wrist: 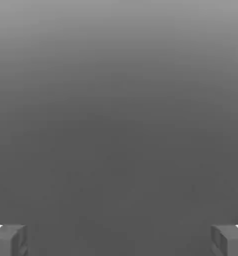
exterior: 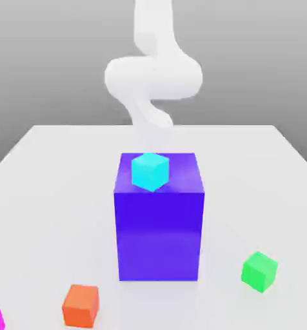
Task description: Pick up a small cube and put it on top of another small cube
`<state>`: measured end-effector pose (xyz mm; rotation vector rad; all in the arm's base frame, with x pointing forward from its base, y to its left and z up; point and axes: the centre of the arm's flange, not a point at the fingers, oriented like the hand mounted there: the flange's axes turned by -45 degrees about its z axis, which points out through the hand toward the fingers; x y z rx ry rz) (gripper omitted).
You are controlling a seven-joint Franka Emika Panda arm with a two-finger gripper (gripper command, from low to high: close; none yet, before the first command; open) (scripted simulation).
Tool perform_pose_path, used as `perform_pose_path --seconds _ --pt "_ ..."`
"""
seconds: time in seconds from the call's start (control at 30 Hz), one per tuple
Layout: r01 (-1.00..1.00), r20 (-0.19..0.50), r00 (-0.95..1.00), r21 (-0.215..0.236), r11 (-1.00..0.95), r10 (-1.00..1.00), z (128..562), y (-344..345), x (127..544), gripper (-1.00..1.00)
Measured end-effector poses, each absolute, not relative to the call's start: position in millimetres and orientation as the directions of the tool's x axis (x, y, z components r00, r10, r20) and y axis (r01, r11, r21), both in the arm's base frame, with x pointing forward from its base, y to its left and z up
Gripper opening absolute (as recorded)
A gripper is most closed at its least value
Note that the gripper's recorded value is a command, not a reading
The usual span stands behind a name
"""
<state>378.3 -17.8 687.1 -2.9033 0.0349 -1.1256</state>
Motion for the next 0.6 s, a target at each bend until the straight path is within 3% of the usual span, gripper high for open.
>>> perform_pose_path --seconds 0.33,0.6 --pt "-0.059 0.482 0.870 -0.105 -0.993 -0.102 563.8 -95.5 483.1 0.00" --pt "-0.135 0.323 0.932 -0.118 -0.984 -0.167 443.4 -164.6 527.3 0.00"
